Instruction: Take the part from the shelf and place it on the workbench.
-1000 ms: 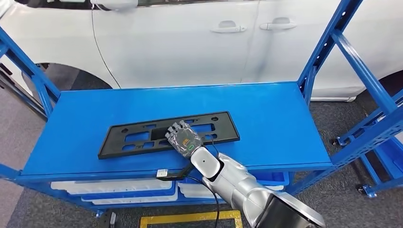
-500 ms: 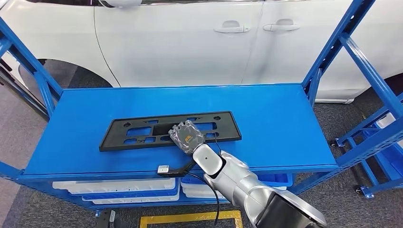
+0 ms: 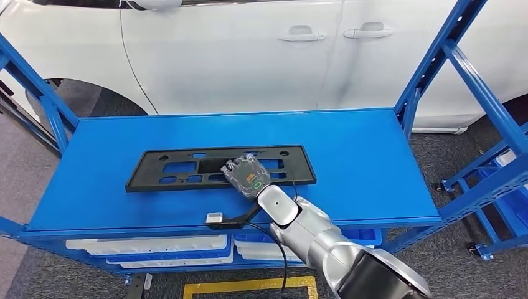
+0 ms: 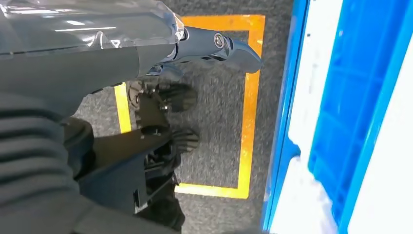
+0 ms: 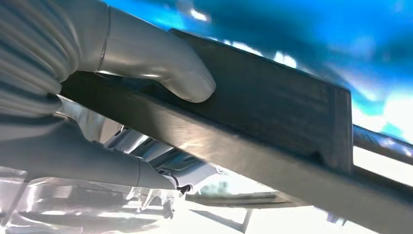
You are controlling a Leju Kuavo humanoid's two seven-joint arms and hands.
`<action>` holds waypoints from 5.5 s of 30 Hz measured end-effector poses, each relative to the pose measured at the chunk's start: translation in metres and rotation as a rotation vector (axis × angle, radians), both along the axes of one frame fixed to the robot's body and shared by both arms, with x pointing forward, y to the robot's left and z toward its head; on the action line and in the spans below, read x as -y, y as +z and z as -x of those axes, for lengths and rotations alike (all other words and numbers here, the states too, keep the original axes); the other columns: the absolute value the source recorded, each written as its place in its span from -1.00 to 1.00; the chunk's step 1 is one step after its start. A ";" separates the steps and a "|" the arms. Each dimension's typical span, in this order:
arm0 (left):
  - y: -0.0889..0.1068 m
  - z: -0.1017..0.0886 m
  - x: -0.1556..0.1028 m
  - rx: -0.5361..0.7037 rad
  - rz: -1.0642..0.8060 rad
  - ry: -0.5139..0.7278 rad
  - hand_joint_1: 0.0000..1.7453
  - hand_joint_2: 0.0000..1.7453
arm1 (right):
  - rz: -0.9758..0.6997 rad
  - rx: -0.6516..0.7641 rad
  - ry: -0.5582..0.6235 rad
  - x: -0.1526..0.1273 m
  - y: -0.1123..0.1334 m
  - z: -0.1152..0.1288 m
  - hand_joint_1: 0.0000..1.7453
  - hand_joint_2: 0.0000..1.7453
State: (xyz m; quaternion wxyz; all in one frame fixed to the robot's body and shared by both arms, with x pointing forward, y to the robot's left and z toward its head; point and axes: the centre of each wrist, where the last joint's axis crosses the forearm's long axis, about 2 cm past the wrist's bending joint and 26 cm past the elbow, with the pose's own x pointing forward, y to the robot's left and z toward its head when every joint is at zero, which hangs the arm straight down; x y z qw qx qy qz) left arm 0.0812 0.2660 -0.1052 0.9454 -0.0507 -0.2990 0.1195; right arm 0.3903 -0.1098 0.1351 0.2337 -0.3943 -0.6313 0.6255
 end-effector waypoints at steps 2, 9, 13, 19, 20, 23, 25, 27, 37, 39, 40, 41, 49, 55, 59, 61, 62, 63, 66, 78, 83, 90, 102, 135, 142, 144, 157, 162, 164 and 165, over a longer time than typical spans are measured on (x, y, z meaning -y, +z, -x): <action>0.000 0.000 -0.001 0.010 0.014 0.015 -1.00 1.00 | -0.175 -0.081 0.043 -0.002 0.008 -0.003 1.00 1.00; -0.001 0.002 -0.010 0.019 0.028 0.085 -1.00 1.00 | -1.521 -0.455 0.631 0.011 0.072 0.008 1.00 1.00; -0.004 0.018 -0.017 -0.060 0.011 0.108 -1.00 1.00 | -1.817 -0.399 1.067 0.054 0.121 0.039 1.00 1.00; -0.005 0.030 -0.026 -0.227 -0.021 0.117 -1.00 1.00 | -1.608 -0.296 1.385 0.082 0.153 0.092 1.00 1.00; -0.006 0.031 -0.027 -0.245 -0.026 0.122 -1.00 1.00 | -1.575 -0.290 1.393 0.084 0.154 0.098 1.00 1.00; -0.006 0.033 -0.028 -0.281 -0.036 0.132 -1.00 1.00 | -1.491 -0.273 1.401 0.084 0.159 0.111 1.00 1.00; -0.006 0.033 -0.028 -0.291 -0.038 0.135 -1.00 1.00 | -1.445 -0.261 1.406 0.082 0.163 0.117 1.00 1.00; -0.006 0.033 -0.029 -0.299 -0.041 0.140 -1.00 1.00 | -1.420 -0.256 1.403 0.080 0.164 0.120 1.00 1.00; -0.006 0.034 -0.030 -0.319 -0.043 0.158 -1.00 1.00 | -1.415 -0.317 1.374 0.070 0.158 0.117 1.00 1.00; -0.006 0.034 -0.030 -0.319 -0.043 0.157 -1.00 1.00 | -1.417 -0.340 1.350 0.069 0.154 0.114 1.00 1.00; -0.006 0.033 -0.030 -0.318 -0.043 0.155 -1.00 1.00 | -1.417 -0.349 1.340 0.068 0.153 0.113 1.00 1.00; -0.006 0.032 -0.030 -0.317 -0.044 0.154 -1.00 1.00 | -1.416 -0.356 1.332 0.068 0.151 0.112 1.00 1.00; -0.006 0.034 -0.030 -0.321 -0.044 0.152 -1.00 1.00 | -1.405 -0.404 1.294 0.069 0.142 0.106 1.00 1.00; -0.006 0.035 -0.028 -0.318 -0.042 0.155 -1.00 1.00 | -1.437 -0.488 1.179 0.065 0.120 0.099 1.00 1.00; -0.006 0.035 -0.026 -0.300 -0.032 0.148 -1.00 1.00 | -1.439 -0.547 1.071 0.057 0.101 0.095 1.00 1.00; -0.006 0.036 -0.026 -0.292 -0.026 0.147 -1.00 1.00 | -1.433 -0.582 1.041 0.053 0.092 0.095 1.00 1.00; -0.006 0.037 -0.025 -0.290 -0.022 0.147 -1.00 1.00 | -1.431 -0.602 1.033 0.050 0.088 0.095 1.00 1.00; -0.006 0.037 -0.024 -0.288 -0.019 0.146 -1.00 1.00 | -1.431 -0.619 1.025 0.047 0.084 0.095 1.00 1.00; -0.006 0.037 -0.023 -0.289 -0.015 0.138 -1.00 1.00 | -1.437 -0.656 0.998 0.041 0.075 0.096 1.00 1.00; -0.006 0.037 -0.019 -0.338 -0.022 0.107 -1.00 1.00 | -1.497 -0.744 0.945 0.042 0.041 0.120 1.00 1.00; -0.006 0.037 -0.018 -0.332 -0.020 0.089 -1.00 1.00 | -1.508 -0.748 0.929 0.047 0.034 0.126 1.00 1.00; -0.006 0.035 -0.018 -0.323 -0.020 0.080 -1.00 1.00 | -1.511 -0.734 0.962 0.050 0.043 0.125 1.00 1.00; -0.006 0.033 -0.021 -0.315 -0.034 0.094 -1.00 1.00 | -1.501 -0.729 0.992 0.054 0.051 0.118 1.00 1.00; -0.006 0.037 -0.024 -0.313 -0.085 0.138 -1.00 1.00 | -1.441 -0.640 1.018 0.071 0.064 0.118 1.00 1.00; -0.006 0.034 -0.033 -0.276 -0.176 0.141 -1.00 1.00 | -1.443 -0.572 1.005 0.079 0.067 0.114 1.00 1.00; -0.006 0.033 -0.035 -0.274 -0.183 0.140 -1.00 1.00 | -1.444 -0.566 1.003 0.081 0.067 0.114 1.00 1.00; -0.005 0.029 -0.051 -0.278 -0.233 0.116 -1.00 1.00 | -1.451 -0.490 0.997 0.082 0.079 0.119 1.00 1.00; -0.005 0.030 -0.056 -0.279 -0.234 0.125 -1.00 1.00 | -1.445 -0.457 1.009 0.082 0.083 0.120 1.00 1.00; -0.004 0.030 -0.058 -0.282 -0.234 0.136 -1.00 1.00 | -1.444 -0.446 1.028 0.082 0.087 0.120 1.00 1.00; -0.004 0.030 -0.059 -0.285 -0.235 0.141 -1.00 1.00 | -1.445 -0.444 1.038 0.082 0.088 0.121 1.00 1.00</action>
